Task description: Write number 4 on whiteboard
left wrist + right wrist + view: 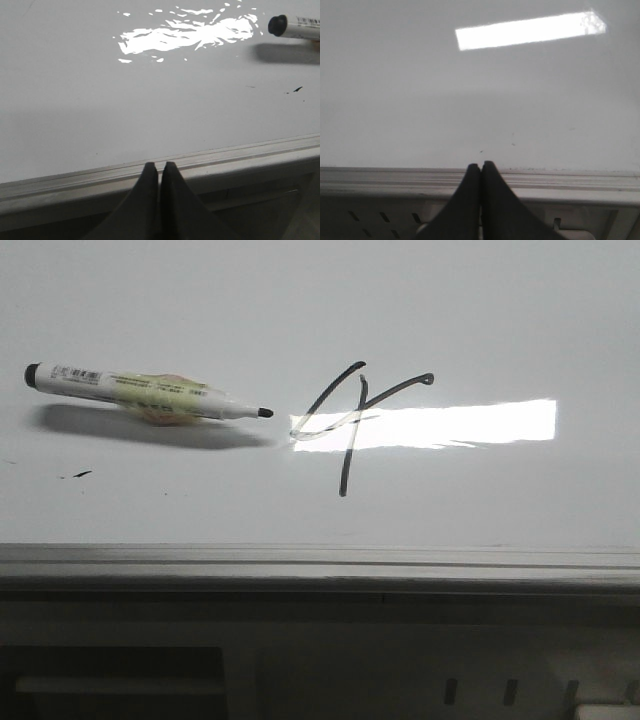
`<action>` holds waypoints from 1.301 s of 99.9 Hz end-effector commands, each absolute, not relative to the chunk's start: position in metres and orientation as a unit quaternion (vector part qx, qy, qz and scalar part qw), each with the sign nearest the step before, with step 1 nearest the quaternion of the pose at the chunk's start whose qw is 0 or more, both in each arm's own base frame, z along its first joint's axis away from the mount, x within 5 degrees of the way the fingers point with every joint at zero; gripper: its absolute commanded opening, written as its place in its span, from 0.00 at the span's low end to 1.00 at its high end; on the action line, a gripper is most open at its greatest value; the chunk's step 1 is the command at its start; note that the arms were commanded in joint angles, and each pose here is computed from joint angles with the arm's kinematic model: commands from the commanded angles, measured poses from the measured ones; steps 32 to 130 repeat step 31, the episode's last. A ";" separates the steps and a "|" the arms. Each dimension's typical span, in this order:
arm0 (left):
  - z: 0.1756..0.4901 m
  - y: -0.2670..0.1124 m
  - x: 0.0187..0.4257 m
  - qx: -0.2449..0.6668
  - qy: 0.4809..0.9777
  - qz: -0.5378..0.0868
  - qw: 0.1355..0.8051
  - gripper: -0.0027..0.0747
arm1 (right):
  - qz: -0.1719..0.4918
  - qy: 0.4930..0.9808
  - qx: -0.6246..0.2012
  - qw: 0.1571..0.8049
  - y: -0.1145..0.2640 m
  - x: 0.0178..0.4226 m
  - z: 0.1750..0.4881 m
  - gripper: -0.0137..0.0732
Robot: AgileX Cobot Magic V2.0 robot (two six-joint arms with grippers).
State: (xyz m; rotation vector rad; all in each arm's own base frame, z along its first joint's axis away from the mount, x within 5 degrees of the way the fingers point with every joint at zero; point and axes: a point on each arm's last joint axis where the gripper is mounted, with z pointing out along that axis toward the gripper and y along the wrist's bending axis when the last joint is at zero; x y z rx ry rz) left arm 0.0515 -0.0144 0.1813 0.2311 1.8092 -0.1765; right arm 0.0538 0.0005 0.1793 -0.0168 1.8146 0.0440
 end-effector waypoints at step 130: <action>0.176 -0.014 0.052 0.089 0.770 -0.083 0.626 0.01 | 0.009 0.783 -0.013 0.621 0.000 0.054 0.175 0.08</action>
